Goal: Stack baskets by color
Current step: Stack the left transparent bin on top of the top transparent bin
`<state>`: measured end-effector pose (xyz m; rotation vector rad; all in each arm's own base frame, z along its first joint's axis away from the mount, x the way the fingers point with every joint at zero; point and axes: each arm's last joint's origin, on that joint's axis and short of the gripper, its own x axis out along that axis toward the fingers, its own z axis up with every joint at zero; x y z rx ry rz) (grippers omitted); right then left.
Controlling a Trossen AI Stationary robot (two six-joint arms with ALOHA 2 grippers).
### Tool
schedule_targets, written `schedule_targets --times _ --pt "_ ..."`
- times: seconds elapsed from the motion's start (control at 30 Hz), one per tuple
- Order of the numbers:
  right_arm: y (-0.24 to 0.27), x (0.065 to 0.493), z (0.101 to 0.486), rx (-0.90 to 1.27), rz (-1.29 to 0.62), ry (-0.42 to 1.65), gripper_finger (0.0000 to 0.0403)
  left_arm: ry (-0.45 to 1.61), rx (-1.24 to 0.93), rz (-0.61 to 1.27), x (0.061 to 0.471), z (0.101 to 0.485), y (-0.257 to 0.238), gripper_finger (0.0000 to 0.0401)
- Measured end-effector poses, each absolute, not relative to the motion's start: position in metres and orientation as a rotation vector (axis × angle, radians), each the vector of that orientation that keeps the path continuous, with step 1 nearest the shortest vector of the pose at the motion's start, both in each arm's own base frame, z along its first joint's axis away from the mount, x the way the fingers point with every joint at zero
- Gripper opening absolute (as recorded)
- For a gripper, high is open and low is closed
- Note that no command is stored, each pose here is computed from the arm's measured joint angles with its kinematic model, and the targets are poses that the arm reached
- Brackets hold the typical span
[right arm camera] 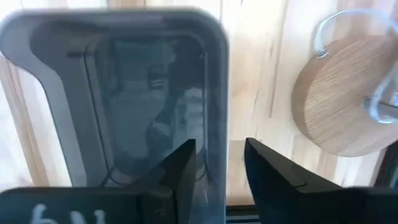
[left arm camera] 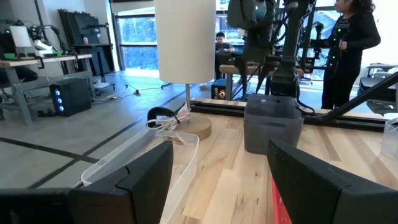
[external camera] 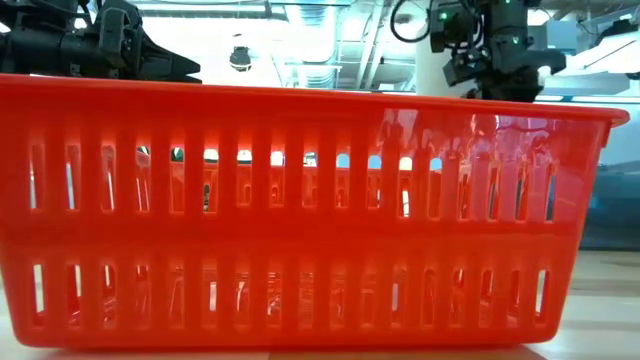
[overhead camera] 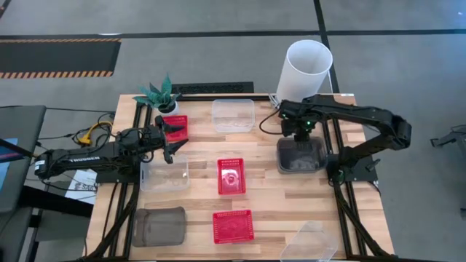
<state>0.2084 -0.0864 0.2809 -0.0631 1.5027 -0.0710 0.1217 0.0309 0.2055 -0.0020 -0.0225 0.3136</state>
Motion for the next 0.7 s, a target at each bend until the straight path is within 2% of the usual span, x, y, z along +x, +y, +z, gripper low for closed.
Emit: schedule_targets --times 0.17,0.3,0.47,0.7 --pt "-0.084 0.209 0.299 -0.026 -0.137 1.426 0.0184 -0.008 -0.003 0.312 0.122 0.204 0.031 0.0251" --pt "-0.073 0.206 0.308 0.045 -0.146 1.367 0.0188 0.09 -0.011 0.304 0.122 0.205 0.031 0.0251" --pt "-0.053 0.204 0.316 0.122 -0.116 1.301 0.0188 0.282 -0.042 0.305 0.122 0.224 0.031 0.0251" --pt "-0.021 0.208 0.329 0.078 -0.034 1.149 0.0175 0.621 -0.114 0.291 0.133 0.24 0.028 0.0251"
